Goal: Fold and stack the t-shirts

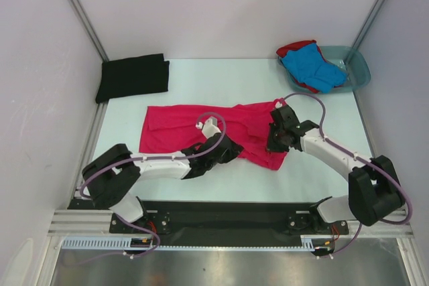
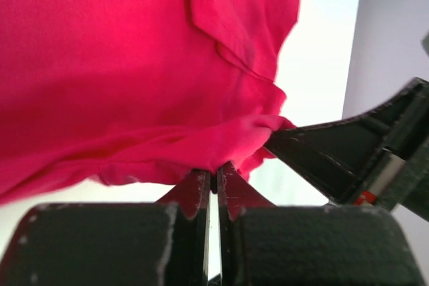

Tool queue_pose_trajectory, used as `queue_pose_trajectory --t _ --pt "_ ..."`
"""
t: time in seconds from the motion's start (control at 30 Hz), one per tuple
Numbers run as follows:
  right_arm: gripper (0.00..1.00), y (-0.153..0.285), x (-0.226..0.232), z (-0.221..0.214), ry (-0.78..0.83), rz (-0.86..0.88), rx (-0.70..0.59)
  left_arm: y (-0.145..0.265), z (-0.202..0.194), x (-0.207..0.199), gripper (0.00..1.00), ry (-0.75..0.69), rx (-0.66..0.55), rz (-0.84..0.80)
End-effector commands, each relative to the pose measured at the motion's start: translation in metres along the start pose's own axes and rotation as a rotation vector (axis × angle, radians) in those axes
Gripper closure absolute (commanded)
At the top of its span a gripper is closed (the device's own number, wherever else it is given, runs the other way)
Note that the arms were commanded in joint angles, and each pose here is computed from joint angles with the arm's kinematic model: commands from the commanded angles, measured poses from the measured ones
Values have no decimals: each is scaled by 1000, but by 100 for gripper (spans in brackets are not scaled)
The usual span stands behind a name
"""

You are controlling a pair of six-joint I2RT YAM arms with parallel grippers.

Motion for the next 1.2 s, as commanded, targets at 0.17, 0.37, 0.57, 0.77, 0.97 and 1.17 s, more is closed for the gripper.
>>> queue_pose_trajectory --t 0.17,0.37,0.57,0.77,0.97,1.17 --pt "100 -7 0 51 -41 -9 -61 -40 -6 -9 89 85 154 -73" --pt "100 -21 -1 75 -70 28 -37 -62 -7 -18 65 180 277 -177" --pt "93 -45 -5 86 -67 16 3 -75 11 -22 59 142 235 -180" --pt "69 -51 -24 105 -65 -101 -82 -72 49 -31 51 19 89 -155" --pt "59 -39 -34 127 -29 -169 -195 -73 85 -30 46 -93 -40 -93" --pt "58 -23 -22 128 -19 -104 -193 -78 96 -32 44 -146 -75 -83"
Point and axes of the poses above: each gripper's point midway between its finger pads, its own y axis back along the fingers, its own x axis along the line the jaws close on, z = x × y, the point moved 2 cm from there along y, back along the fingers, and after that the axes turned 1 degree about -y, right-handed, at the moved point
